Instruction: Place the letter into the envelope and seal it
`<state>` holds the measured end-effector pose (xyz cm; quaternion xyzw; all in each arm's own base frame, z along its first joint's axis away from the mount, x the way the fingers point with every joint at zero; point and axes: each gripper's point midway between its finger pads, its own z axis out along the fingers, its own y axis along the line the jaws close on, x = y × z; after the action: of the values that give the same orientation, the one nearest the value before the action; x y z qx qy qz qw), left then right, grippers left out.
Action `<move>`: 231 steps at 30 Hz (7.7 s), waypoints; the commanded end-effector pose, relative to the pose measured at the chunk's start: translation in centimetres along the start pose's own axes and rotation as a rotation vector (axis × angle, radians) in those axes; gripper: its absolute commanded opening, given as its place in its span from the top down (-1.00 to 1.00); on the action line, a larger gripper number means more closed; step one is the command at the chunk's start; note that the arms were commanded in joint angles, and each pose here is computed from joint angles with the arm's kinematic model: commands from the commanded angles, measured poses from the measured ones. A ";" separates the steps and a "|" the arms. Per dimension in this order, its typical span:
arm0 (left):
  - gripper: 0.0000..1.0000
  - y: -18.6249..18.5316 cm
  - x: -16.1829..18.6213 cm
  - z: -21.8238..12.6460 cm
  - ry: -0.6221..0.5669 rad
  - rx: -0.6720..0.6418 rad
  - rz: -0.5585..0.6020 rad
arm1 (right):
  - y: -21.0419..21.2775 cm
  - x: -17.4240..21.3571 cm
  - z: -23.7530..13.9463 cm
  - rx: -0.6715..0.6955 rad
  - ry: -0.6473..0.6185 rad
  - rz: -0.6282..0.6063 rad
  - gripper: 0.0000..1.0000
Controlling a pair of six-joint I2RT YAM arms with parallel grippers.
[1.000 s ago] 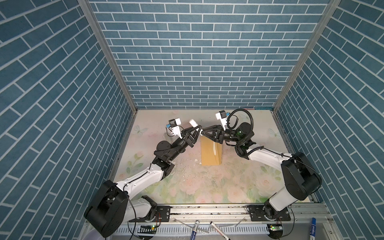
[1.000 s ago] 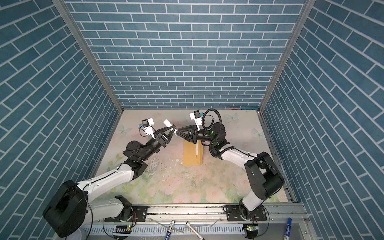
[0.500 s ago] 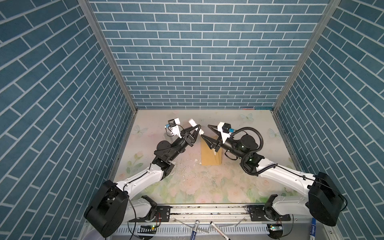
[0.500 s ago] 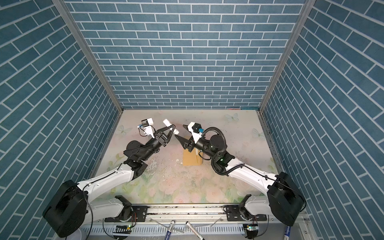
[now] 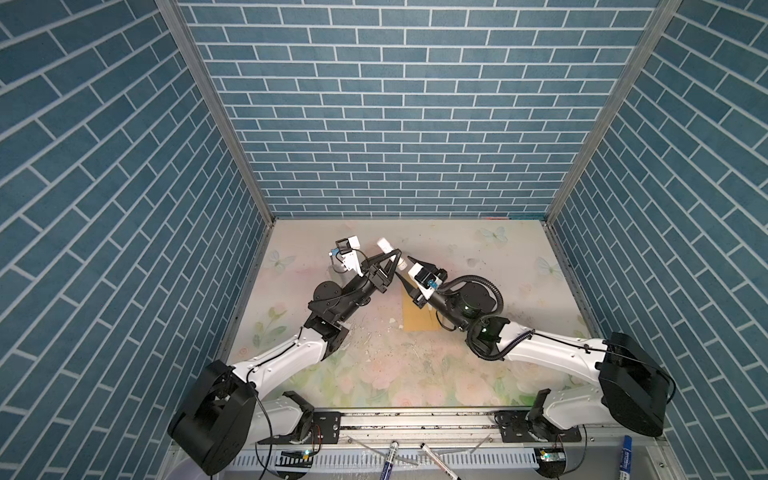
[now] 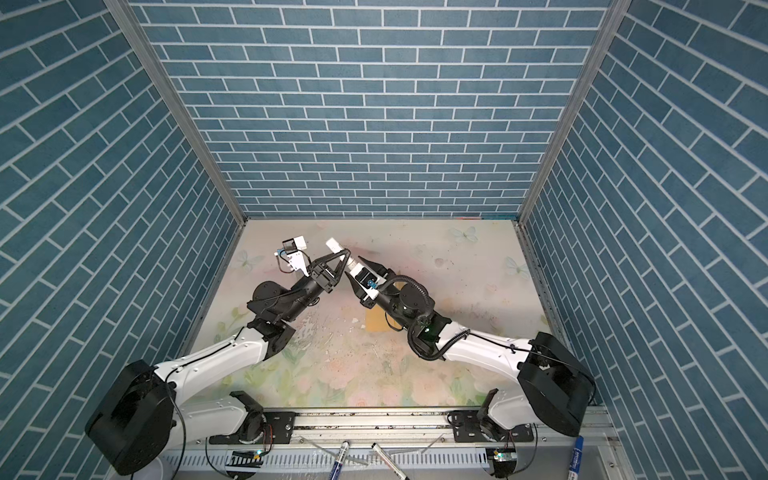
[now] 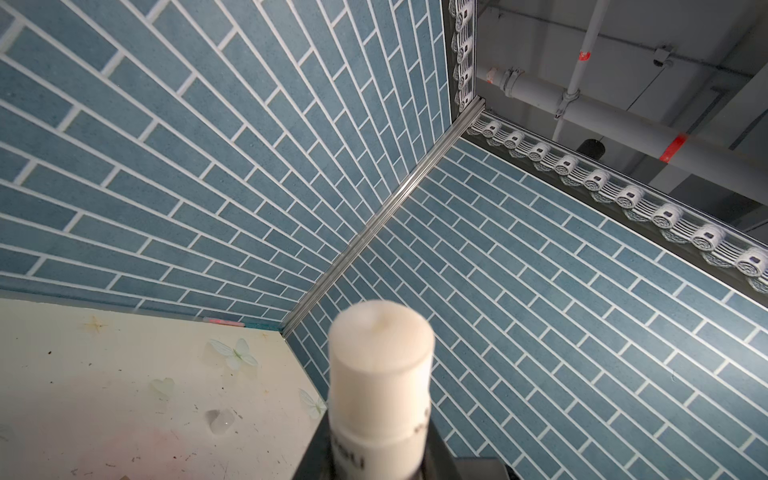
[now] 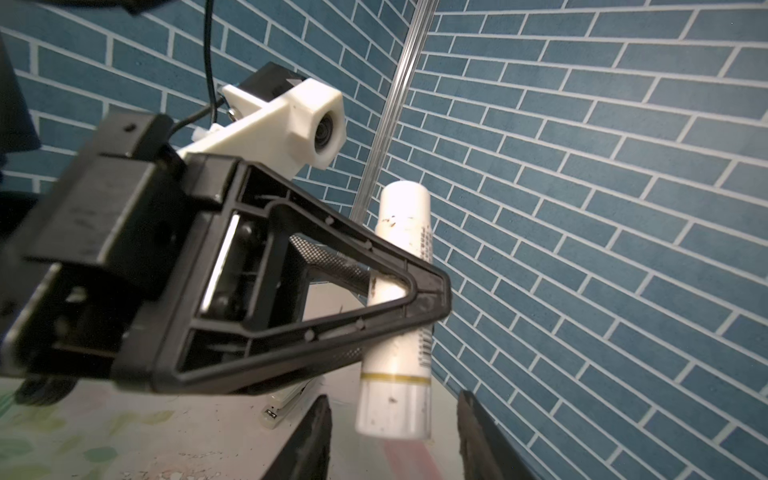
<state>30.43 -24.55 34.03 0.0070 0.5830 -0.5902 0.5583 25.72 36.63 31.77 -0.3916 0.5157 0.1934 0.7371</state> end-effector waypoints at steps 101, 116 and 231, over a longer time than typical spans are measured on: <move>1.00 -0.5 -0.4 0.0 -0.008 0.011 -0.002 | -0.6 -2.3 0.7 0.113 -0.057 -0.158 0.50; 1.00 -1.2 0.2 0.1 0.021 0.061 0.067 | -3.0 -4.3 -0.1 -0.130 -0.045 0.404 1.00; 1.00 -0.5 1.1 -0.6 0.077 0.006 0.161 | -1.5 -2.8 -0.1 -0.333 0.034 0.580 0.49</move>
<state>29.99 -24.64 33.90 0.0524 0.5915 -0.5577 0.5799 25.73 36.60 31.61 -0.3690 0.5895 0.4540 0.5570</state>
